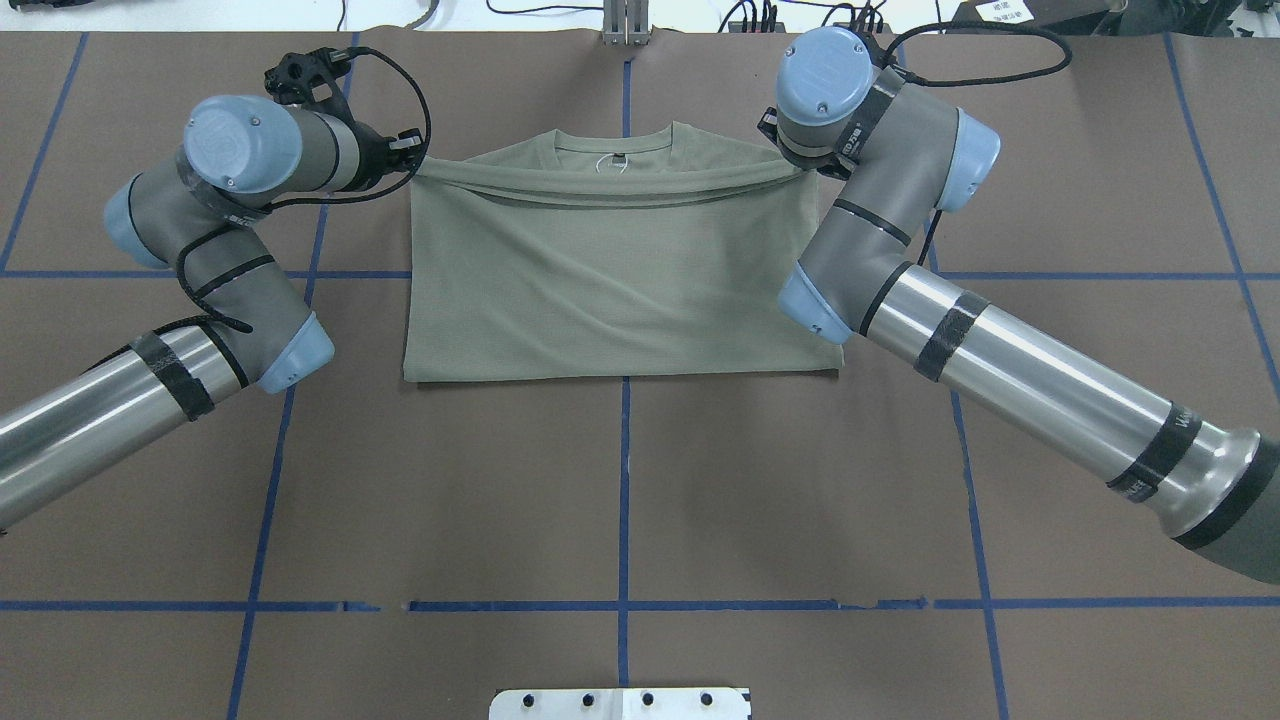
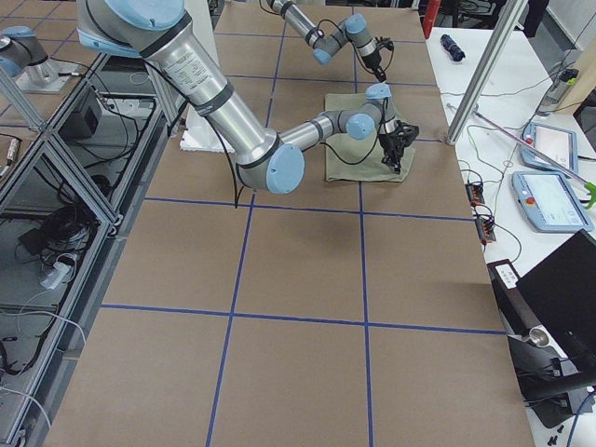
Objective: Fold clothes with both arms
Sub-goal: 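Lay the hem near the collar and open both grippers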
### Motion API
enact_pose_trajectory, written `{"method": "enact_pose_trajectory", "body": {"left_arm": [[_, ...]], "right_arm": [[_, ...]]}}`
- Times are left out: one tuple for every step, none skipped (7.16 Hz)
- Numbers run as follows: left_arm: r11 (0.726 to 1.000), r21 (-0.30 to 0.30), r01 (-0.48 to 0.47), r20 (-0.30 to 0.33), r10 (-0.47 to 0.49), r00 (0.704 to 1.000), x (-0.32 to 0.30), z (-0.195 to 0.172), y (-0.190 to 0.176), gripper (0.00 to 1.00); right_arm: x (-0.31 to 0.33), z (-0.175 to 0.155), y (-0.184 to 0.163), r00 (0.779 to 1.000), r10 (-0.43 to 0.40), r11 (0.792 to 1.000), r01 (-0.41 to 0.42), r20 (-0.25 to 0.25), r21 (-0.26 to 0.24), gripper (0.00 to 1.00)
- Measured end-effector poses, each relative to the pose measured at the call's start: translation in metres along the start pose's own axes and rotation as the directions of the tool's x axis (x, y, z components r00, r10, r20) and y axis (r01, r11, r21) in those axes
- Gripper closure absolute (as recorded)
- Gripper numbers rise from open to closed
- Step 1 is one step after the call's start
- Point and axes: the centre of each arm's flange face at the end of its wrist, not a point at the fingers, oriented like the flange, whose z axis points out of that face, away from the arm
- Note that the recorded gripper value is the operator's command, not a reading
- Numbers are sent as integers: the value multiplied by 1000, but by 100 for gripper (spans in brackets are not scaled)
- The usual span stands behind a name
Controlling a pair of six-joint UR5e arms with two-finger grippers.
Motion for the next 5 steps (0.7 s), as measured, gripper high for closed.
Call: {"method": "enact_pose_trajectory", "body": {"left_arm": [[1000, 0, 0, 2, 0, 1000, -1, 0, 0, 54], [1000, 0, 0, 2, 0, 1000, -2, 0, 0, 48], [1000, 0, -1, 3, 1, 1000, -3, 1, 0, 47], [1000, 1, -1, 2, 1, 1000, -3, 0, 0, 47], [1000, 3, 0, -7, 0, 1000, -2, -1, -2, 47]], "right_arm": [[2, 7, 0, 1000, -1, 1000, 1, 13, 2, 57], [4, 16, -1, 999, -2, 1000, 2, 36, 5, 1], [3, 19, -3, 999, -1, 1000, 1, 54, 8, 0], [0, 16, -7, 998, 2, 1000, -2, 69, 8, 0], [-4, 6, -16, 996, 4, 1000, -4, 89, -4, 0]]}}
